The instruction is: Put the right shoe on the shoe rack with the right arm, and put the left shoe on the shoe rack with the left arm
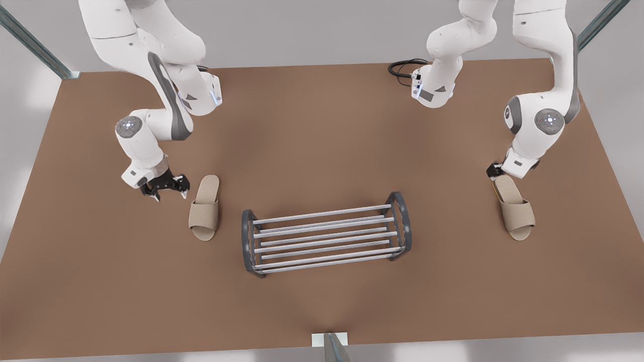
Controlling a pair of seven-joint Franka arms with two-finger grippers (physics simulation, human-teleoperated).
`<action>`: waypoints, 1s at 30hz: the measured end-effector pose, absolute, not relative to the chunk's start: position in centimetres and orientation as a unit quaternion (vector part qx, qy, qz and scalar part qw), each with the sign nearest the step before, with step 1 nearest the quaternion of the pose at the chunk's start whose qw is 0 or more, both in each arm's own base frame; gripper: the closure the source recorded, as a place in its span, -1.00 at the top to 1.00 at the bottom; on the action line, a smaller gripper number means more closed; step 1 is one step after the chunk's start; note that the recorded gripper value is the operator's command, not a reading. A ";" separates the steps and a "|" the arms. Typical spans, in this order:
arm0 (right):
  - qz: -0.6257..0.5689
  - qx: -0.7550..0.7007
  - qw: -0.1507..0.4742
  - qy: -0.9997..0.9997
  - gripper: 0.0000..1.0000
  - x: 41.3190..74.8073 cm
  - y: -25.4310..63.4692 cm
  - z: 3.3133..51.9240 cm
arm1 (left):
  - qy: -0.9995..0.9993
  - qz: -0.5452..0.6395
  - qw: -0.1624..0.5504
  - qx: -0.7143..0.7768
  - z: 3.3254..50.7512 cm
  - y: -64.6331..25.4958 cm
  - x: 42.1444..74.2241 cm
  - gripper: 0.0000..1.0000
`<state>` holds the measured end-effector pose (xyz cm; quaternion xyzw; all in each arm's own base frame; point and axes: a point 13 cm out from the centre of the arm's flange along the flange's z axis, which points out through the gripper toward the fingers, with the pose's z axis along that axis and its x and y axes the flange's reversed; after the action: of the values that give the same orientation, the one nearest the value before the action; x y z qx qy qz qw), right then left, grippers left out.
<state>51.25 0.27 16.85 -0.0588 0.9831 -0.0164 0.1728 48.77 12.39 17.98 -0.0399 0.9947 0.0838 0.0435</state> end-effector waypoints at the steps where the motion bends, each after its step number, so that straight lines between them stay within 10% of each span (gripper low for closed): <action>1: -0.015 -0.060 0.206 0.977 1.00 52.4 0.3 17.4 | 0.994 0.087 0.059 -0.024 15.4 13.7 49.3 0.99; 4: -0.018 -0.061 0.284 0.957 1.00 54.8 -0.1 19.8 | 0.987 0.095 0.128 -0.010 12.9 19.2 50.4 0.99; 8: -0.043 -0.060 0.324 0.943 1.00 49.1 -2.0 21.4 | 0.975 0.079 0.205 0.011 11.8 20.1 52.6 0.99; 30: -0.019 -0.089 0.282 0.955 1.00 44.5 0.3 14.0 | 0.960 0.059 0.270 -0.034 7.0 28.0 50.8 0.99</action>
<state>44.47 0.25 14.01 -0.0892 0.9550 -0.0192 0.2824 50.81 27.99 6.96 -0.0340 0.9603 0.0591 0.2704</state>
